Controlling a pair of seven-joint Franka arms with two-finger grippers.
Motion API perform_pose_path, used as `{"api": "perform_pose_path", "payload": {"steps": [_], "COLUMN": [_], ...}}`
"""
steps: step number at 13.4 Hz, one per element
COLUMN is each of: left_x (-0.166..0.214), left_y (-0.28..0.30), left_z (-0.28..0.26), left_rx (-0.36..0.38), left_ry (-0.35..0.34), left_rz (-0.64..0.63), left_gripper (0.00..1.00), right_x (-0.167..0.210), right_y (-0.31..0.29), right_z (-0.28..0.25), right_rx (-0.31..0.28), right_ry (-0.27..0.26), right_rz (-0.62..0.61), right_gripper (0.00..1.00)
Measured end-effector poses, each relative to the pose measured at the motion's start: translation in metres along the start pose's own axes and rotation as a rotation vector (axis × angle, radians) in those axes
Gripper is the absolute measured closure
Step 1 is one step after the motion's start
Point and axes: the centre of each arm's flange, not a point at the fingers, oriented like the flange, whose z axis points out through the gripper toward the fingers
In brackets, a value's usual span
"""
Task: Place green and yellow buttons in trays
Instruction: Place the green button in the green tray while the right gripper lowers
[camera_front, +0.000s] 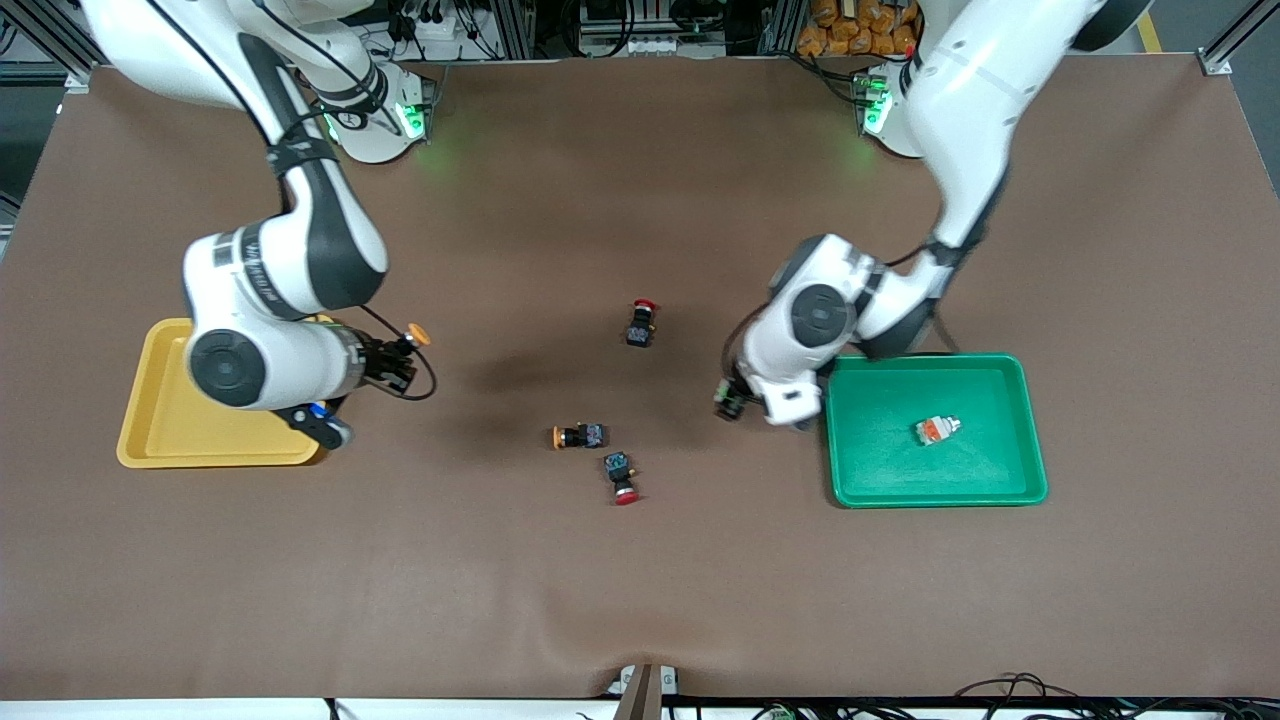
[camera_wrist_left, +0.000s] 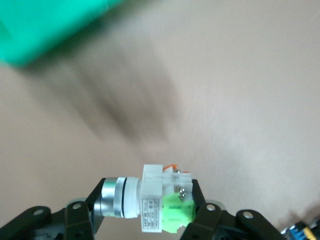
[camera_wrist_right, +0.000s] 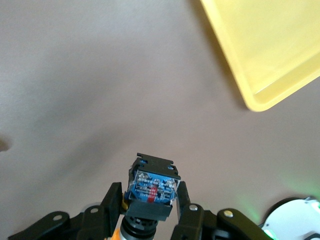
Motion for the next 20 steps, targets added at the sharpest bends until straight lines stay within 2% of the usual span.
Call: {"api": "perform_pose_path", "payload": {"steps": [4,7,9,10,11,14,16,20], "left_x": [0.087,0.165,0.196,0.203,0.204,0.186,0.175,0.171], "left_y": [-0.015,-0.038,-0.052,-0.056,-0.057,-0.051,-0.046,-0.052], "left_z": [-0.03,-0.024,-0.008,-0.002,0.002,-0.006,-0.035,-0.146], "left_rx": [0.046,0.082,0.115,0.125,0.13,0.143,0.143,0.182], "left_ry": [0.009,0.023,0.029,0.024,0.021,0.013,0.025,0.058], "left_rz": [0.127,0.192,0.199,0.194,0.194,0.221,0.265,0.487], "left_gripper": [0.33,0.33,0.33,0.33,0.29,0.0,0.0,0.0], "right_x": [0.033,0.05,0.063,0.071,0.081,0.105,0.118,0.156], "right_y": [0.045,0.068,0.086,0.099,0.113,0.155,0.178,0.229], "right_z": [-0.009,-0.009,-0.009,-0.008,-0.008,-0.006,-0.003,0.017], "right_rx": [0.018,0.028,0.031,0.032,0.031,0.033,0.03,0.049], "right_ry": [-0.023,-0.036,-0.039,-0.039,-0.038,-0.039,-0.037,-0.015], "right_rz": [-0.063,-0.096,-0.128,-0.147,-0.164,-0.213,-0.256,-0.364], "right_gripper": [0.52,0.52,0.52,0.52,0.52,0.52,0.52,0.52]}}
